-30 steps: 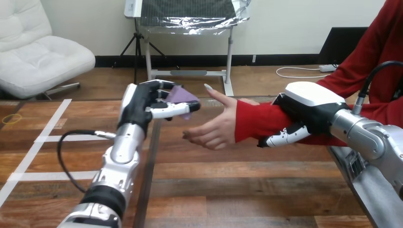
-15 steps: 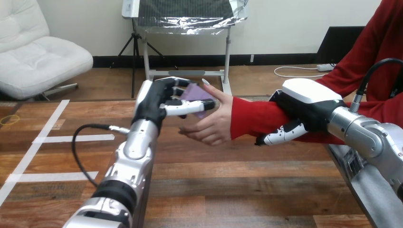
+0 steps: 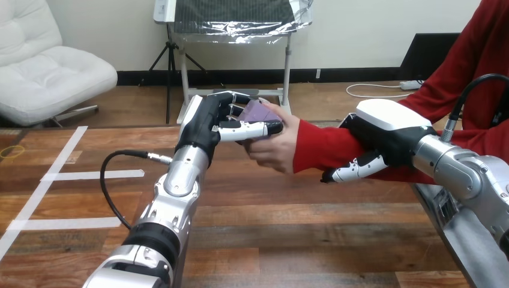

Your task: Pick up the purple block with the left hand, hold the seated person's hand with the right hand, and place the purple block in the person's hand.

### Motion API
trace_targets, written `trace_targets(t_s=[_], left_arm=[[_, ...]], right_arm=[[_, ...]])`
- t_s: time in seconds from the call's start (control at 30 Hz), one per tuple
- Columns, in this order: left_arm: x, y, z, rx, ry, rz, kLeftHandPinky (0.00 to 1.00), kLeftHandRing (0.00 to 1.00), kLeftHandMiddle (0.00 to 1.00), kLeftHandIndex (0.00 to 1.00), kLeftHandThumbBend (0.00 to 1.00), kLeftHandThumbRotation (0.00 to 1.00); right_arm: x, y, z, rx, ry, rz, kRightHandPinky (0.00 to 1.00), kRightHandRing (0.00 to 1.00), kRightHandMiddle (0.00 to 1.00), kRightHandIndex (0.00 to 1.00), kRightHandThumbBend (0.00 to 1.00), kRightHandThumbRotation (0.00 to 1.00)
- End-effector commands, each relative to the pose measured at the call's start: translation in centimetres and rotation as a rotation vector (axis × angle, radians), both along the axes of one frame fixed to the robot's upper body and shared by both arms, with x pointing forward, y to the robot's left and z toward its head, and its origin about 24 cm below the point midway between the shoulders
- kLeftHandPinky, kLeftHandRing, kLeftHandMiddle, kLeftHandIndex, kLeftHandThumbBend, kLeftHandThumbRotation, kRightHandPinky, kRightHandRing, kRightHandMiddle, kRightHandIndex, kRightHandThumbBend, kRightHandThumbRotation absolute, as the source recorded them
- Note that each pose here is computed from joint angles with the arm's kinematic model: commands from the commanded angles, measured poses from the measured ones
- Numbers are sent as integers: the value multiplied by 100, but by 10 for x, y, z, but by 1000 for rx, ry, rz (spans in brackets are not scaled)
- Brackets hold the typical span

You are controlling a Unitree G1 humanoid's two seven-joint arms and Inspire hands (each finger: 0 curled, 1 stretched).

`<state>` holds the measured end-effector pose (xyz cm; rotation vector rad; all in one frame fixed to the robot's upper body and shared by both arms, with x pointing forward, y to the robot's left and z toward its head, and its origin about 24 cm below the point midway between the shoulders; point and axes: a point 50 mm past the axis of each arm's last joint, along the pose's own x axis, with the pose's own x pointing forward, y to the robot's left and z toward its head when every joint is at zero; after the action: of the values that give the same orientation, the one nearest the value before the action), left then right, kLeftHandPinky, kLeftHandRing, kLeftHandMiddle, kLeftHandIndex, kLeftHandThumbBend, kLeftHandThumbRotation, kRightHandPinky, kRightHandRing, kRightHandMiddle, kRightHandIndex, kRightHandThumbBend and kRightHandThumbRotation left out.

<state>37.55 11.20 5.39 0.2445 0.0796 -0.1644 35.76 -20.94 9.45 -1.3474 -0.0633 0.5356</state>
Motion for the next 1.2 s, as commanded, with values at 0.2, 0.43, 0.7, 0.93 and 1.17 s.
trace_targets(t_s=[0.2,0.43,0.7,0.93,1.17], left_arm=[[12,-31,37,-35,-108,-89,35,37,41,40,77,0],[12,-36,36,-34,-102,-104,35,37,41,40,78,0],[11,-40,36,-32,-101,-118,36,38,42,40,77,0],[10,-42,36,-29,-98,-131,36,39,42,41,77,0],[9,-42,35,-33,-94,-140,36,38,42,41,76,0]], right_arm=[[13,33,37,68,-137,87,32,35,39,41,74,46],[13,35,36,74,-137,85,29,32,37,38,75,47],[14,37,36,77,-136,81,26,29,33,34,75,47],[14,37,35,82,-141,78,25,29,33,33,76,47],[14,36,35,84,-137,76,24,28,32,33,76,47]])
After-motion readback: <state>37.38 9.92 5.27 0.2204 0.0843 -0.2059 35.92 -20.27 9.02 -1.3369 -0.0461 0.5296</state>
